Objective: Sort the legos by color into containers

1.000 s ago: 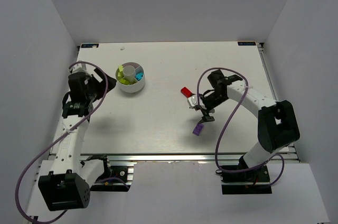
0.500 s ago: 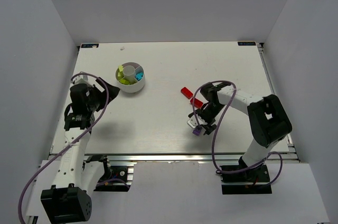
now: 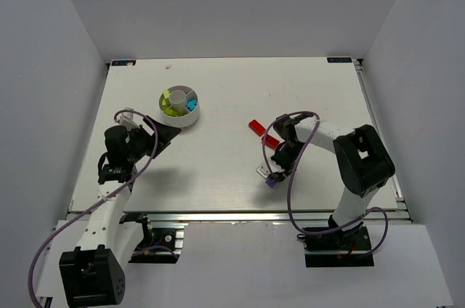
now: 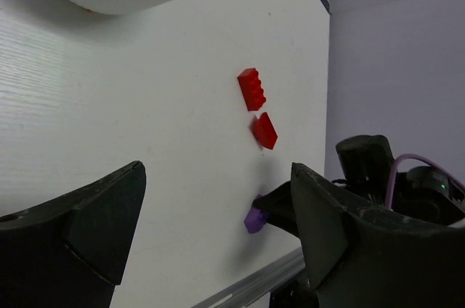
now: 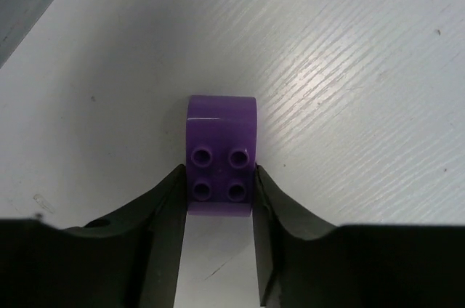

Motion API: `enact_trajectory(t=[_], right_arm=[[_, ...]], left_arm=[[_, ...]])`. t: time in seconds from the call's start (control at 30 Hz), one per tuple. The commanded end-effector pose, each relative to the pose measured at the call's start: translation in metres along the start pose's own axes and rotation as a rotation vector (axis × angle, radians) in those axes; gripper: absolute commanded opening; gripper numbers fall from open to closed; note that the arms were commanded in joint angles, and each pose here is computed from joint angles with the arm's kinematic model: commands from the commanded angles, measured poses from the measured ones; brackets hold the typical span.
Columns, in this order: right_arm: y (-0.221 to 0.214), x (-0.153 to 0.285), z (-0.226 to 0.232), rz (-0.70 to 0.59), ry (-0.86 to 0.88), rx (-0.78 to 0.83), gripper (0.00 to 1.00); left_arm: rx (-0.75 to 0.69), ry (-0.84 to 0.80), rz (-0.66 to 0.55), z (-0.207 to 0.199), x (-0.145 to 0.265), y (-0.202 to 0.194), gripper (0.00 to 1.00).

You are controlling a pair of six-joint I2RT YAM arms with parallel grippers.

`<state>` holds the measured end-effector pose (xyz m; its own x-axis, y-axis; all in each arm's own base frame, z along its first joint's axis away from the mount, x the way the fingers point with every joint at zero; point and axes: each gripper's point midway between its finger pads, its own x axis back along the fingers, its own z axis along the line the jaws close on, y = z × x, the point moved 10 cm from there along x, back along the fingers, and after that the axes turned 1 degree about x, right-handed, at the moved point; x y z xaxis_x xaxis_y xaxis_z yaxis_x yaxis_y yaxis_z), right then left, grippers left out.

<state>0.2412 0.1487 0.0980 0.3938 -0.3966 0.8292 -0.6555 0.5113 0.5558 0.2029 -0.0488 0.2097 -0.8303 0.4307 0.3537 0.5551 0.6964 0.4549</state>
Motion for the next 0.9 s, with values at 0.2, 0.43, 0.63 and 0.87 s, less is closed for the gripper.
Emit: enact_trajectory(t=[0.2, 0.43, 0.63, 0.87], right_arm=[[0.020, 0.038, -0.051, -0.098, -0.280, -0.137, 0.22], [0.054, 0.084, -0.100, -0.288, -0.538, -0.348, 0.12], [0.080, 0.094, -0.122, -0.343, -0.599, -0.392, 0.12], [0.105, 0.092, -0.137, -0.395, -0.593, -0.382, 0.12]], left_arm=[[-0.049, -0.254, 0.134, -0.040, -0.022, -0.030, 0.89], [-0.051, -0.296, 0.229, -0.049, -0.051, -0.056, 0.88], [-0.078, -0.317, 0.274, -0.061, -0.065, -0.056, 0.87], [-0.090, -0.341, 0.326, -0.068, -0.078, -0.065, 0.83]])
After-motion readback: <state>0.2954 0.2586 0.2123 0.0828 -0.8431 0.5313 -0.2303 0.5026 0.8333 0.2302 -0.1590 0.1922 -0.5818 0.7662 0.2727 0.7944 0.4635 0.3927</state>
